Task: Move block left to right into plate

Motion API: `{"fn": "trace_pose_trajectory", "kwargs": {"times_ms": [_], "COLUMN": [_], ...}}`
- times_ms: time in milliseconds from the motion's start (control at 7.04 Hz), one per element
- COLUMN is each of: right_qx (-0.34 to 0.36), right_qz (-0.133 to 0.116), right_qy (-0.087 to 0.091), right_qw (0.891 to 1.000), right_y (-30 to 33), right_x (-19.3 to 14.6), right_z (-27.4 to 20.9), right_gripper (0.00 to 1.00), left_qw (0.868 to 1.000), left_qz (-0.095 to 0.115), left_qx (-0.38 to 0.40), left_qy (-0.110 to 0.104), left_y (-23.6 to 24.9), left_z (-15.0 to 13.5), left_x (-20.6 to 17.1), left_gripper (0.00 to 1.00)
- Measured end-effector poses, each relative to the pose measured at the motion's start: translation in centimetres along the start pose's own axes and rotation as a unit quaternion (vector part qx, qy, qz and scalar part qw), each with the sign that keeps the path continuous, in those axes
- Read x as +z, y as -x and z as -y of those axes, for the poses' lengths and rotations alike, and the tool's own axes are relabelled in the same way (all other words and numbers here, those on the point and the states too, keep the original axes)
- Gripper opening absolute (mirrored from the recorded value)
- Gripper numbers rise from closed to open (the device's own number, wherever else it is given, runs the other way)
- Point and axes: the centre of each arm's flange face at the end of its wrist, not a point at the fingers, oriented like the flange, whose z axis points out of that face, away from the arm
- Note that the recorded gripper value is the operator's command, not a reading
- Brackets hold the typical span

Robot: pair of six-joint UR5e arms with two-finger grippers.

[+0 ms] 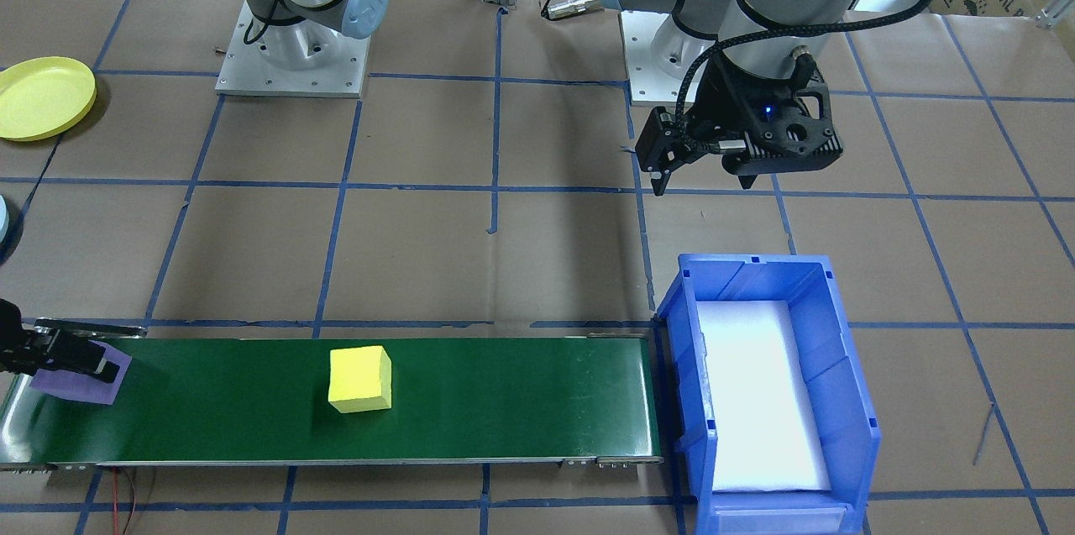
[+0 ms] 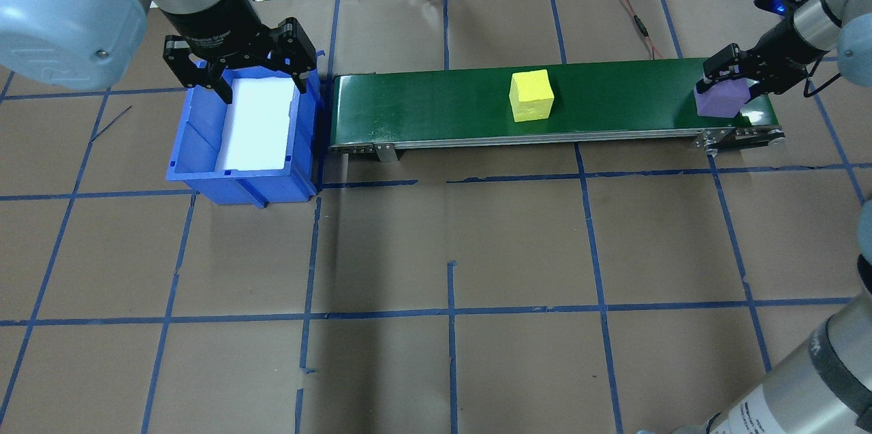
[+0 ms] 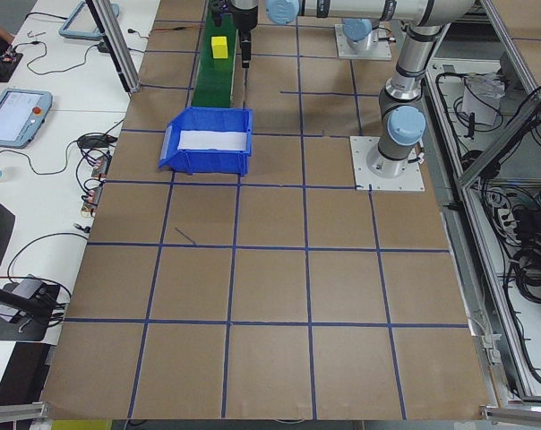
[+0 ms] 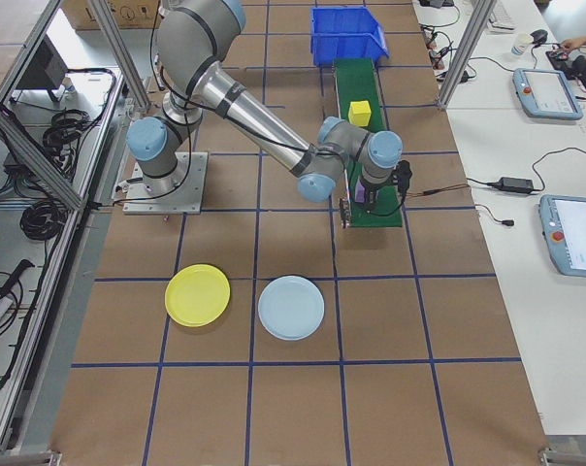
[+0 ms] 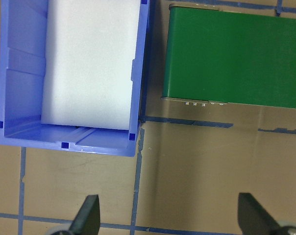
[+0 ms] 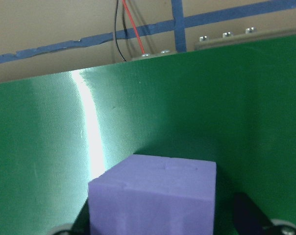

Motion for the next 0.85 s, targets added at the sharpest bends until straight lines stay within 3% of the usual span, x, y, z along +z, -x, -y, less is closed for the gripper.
{"fn": "trace_pose_trajectory", "kwargs": {"times_ms": [142,568,852], "right_qx": [0.000,-0.016,-0.034], "right_qz": [-0.015,-0.112,-0.134], "right_qy": [0.004,0.014,0.015], "right_qw": [1.000,0.994,0.990], "right_y": [-0.3,-2.1,-9.5], "right_x": [-0.1,-4.2,-8.3], "right_z": [-0.1,-1.6,-4.5], "right_gripper": [0.38,0.33,0.33], "left_qw": [1.000,0.997,0.996], "left_qz": [0.001,0.009,0.006], "left_qx": [-0.001,-0.024,-0.040], "left_qy": [0.005,0.070,0.076], "left_y": [0.2,1.9,3.2], "left_z": [-0.1,-0.8,-0.4], "left_x": [0.3,1.7,1.8], "left_gripper": [1.00,1.00,1.00]}}
